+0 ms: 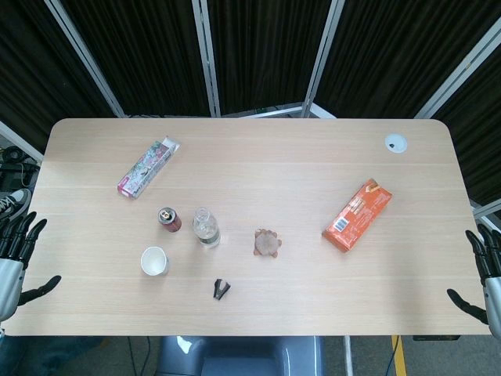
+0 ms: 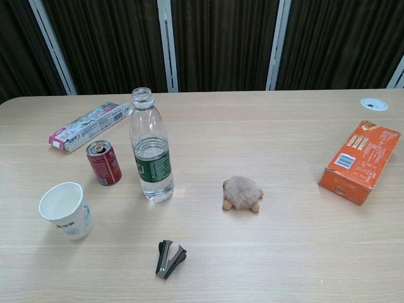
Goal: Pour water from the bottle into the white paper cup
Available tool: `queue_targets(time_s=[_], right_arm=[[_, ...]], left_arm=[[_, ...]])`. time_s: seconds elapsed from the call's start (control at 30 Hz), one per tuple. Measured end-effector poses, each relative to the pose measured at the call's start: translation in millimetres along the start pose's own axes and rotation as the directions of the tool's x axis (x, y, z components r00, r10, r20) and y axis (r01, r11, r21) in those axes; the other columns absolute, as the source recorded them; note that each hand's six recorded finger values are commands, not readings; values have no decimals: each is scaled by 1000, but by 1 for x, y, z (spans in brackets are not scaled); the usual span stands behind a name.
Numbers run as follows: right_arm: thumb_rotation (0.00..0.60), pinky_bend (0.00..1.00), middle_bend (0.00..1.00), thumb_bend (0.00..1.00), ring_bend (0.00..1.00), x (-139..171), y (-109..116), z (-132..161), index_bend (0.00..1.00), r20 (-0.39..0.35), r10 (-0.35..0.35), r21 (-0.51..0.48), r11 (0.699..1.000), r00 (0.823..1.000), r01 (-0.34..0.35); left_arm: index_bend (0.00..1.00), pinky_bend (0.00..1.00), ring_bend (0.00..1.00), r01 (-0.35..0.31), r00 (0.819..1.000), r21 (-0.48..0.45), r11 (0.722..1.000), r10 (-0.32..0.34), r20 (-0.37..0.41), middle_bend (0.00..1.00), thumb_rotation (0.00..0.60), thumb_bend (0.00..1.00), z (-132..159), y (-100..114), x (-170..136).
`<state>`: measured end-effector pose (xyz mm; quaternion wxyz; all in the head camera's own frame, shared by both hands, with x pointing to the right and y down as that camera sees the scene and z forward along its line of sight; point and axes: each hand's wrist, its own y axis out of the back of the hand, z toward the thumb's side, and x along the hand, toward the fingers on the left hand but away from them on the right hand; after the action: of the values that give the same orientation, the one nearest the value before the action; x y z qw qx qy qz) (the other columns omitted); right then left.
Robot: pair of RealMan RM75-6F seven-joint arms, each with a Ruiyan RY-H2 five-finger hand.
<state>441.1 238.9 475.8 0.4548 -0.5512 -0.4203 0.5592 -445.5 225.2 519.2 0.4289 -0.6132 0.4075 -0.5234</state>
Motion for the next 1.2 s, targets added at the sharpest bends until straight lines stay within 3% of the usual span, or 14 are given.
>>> queue_targets(time_s=[0.3,0.53,0.63,0.87,1.0,1.1,1.2], right_arm=[[600,0,0,0,0,1,2,4,0,-9,-1,-8,1000,1000,1],[600,0,0,0,0,-4,-1,-2,0,31,18,-13,1000,999,-18],[600,0,0,0,0,-8,-2,-3,0,48,17,4,1000,999,-17],[600,0,0,0,0,-17,-8,-12,0,108,22,29,999,994,-25],[600,0,0,0,0,-23,-14,-18,0,140,34,46,998,990,-40],[600,0,0,0,0,-27,-19,-23,0,166,47,56,997,985,-57],[600,0,0,0,0,-30,-22,-30,0,195,56,66,995,979,-70]], left_arm=[[0,0,0,24,999,-18,1000,-23,27,0,600,0,5,-5,7],[0,0,0,94,991,-178,980,-76,109,0,600,0,28,-21,40],[0,0,0,157,979,-248,956,-117,168,0,600,0,48,-37,66],[0,0,0,312,936,-420,852,-200,290,0,600,0,100,-83,131],[0,0,0,364,917,-444,818,-234,322,0,600,0,116,-104,155],[0,0,0,412,900,-484,772,-263,346,0,600,0,128,-117,164],[0,0,0,452,883,-495,742,-295,364,0,600,0,135,-130,173]])
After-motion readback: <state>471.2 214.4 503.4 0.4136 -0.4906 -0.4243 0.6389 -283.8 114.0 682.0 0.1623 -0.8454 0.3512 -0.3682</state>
